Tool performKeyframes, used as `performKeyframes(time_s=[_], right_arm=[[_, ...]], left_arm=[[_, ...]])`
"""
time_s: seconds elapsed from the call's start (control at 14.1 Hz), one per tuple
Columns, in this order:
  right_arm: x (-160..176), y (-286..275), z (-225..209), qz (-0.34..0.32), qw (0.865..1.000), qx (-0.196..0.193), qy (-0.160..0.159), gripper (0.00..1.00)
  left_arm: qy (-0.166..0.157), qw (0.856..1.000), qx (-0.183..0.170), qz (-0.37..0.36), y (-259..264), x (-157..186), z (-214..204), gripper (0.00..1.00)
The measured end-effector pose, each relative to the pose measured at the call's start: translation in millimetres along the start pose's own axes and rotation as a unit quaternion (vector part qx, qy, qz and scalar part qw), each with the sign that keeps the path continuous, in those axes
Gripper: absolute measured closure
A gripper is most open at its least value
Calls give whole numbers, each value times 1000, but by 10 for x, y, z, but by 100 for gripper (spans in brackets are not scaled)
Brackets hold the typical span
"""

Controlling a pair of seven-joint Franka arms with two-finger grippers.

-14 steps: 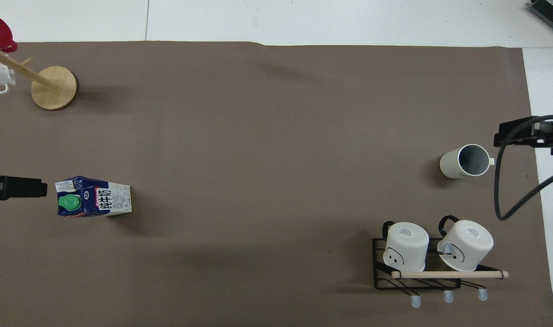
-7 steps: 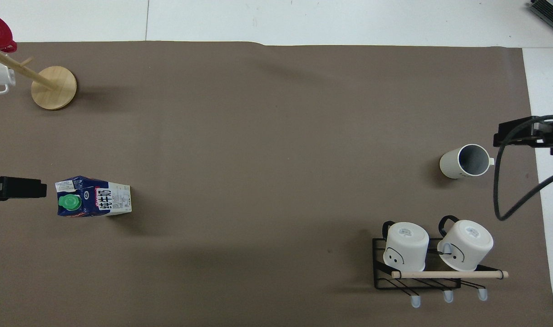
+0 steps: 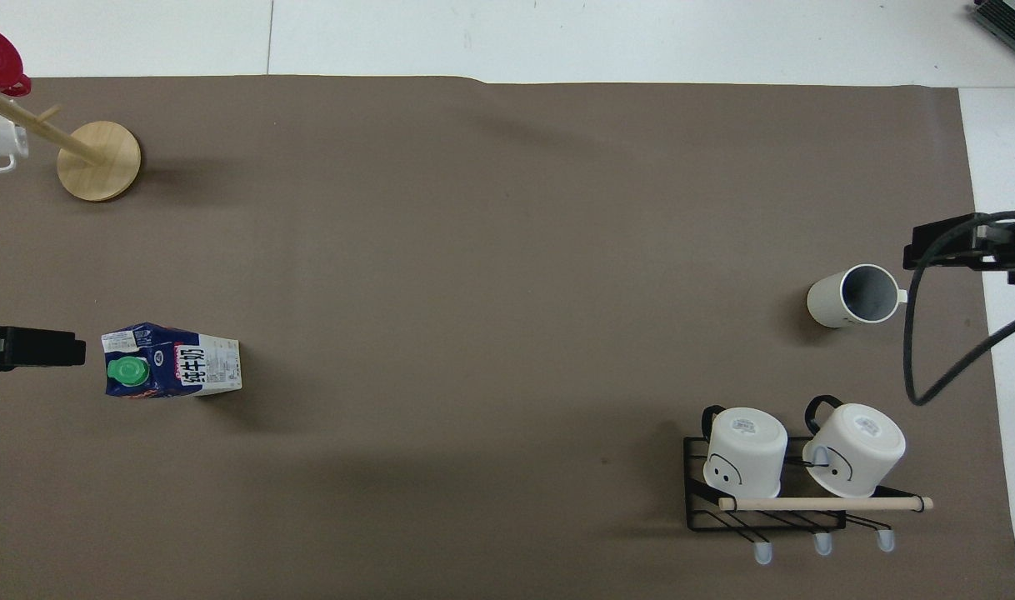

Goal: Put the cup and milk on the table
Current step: 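Reach the right gripper down to the white mug and grasp it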

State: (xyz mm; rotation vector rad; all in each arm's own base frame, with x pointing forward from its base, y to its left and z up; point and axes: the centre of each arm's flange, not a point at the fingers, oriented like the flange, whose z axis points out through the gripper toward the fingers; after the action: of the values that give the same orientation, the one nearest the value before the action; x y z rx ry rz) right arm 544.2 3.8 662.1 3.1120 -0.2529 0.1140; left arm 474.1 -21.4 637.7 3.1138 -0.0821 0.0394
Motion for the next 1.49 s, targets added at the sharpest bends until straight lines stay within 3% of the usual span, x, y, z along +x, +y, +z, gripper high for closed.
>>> performKeyframes(time_s=[0.21, 0.5, 0.92, 1.49], right_arm=[[43, -10, 3, 0, 1000, 3, 16, 0], [100, -19, 322, 0, 1000, 2, 10, 0], [127, -45, 1415, -3, 1000, 1, -2, 0], [221, 373, 2385, -35, 999, 4, 15, 0]], left_arm=[[0, 1000, 0, 0, 0, -1, 0, 0], [-2, 1000, 0, 0, 0, -4, 3, 0], [-13, 1000, 0, 0, 1, -66, 38, 0], [-19, 1000, 0, 0, 0, -163, 101, 0]])
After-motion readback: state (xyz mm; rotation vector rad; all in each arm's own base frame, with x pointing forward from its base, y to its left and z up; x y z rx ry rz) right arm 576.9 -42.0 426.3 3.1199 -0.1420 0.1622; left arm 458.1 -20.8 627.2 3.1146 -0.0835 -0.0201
